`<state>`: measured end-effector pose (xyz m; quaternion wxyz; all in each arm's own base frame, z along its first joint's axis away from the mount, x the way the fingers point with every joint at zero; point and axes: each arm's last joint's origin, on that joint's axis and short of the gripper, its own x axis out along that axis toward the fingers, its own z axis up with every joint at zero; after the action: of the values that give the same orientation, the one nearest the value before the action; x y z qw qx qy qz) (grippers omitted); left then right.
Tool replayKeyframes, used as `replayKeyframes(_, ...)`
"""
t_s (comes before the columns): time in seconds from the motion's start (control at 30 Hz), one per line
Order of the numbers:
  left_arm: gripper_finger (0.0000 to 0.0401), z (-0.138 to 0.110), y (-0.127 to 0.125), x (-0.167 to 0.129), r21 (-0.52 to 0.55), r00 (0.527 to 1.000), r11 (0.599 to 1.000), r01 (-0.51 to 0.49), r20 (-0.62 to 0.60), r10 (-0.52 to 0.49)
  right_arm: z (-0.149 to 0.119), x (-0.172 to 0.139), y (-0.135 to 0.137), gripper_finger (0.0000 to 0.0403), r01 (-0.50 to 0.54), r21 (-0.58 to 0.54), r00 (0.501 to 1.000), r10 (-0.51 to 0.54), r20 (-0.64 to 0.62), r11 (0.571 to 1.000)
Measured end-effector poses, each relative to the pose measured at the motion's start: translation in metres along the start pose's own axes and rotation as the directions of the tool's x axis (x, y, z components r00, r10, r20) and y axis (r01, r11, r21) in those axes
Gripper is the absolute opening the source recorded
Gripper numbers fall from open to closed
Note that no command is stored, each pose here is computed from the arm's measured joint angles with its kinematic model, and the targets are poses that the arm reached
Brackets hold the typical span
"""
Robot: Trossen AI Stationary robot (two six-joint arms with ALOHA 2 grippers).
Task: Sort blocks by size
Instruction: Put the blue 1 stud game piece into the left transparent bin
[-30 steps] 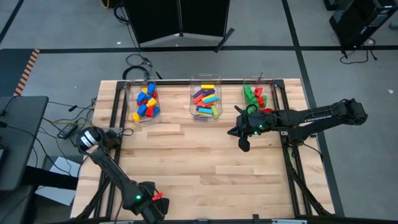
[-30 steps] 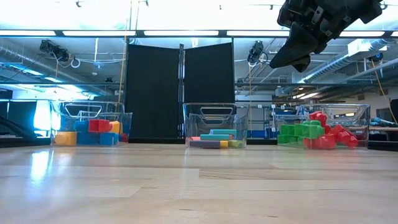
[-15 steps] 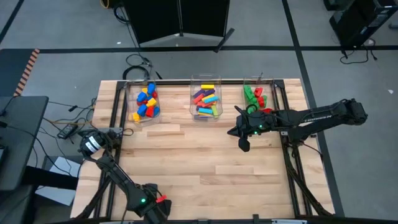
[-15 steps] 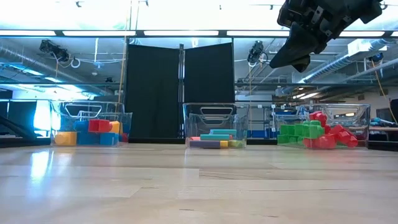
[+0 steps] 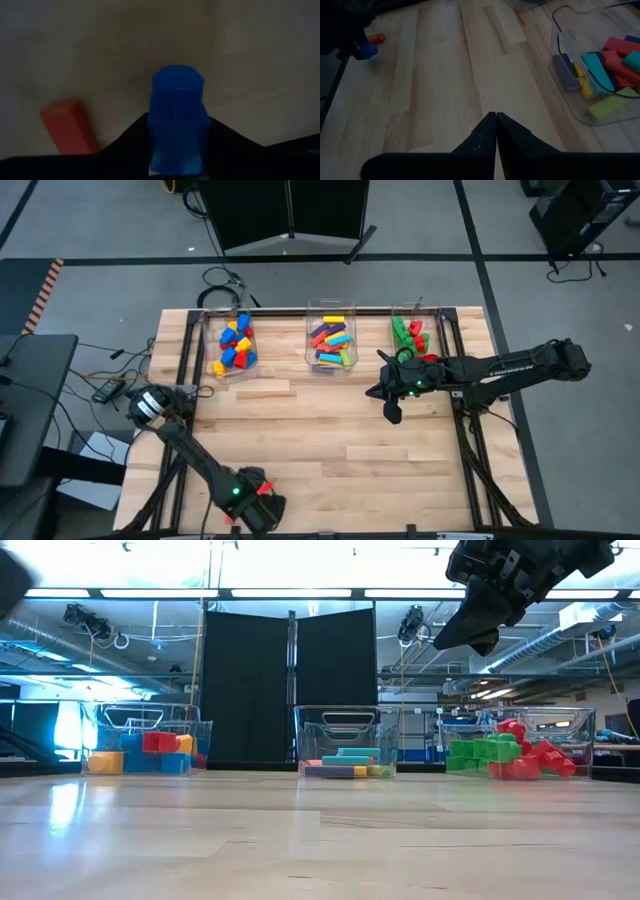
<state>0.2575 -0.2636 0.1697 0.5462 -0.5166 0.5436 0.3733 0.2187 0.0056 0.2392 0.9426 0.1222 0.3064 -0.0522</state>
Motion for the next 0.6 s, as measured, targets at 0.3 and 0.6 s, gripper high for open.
replayKeyframes(0.3,0.0137,0.092,-0.012,-0.065,0.167,0.986,0.984,-0.066,0.163,0.039,0.000,0.000,0.000,0.0023,0.000,0.000,1.000,0.000,0.001,1.000)
replayKeyframes(0.6,0.0137,0.236,0.004,-0.147,0.396,0.950,0.913,-0.097,0.311,-0.034,0.000,0.000,0.000,0.0024,0.000,0.001,1.000,0.000,0.002,1.000)
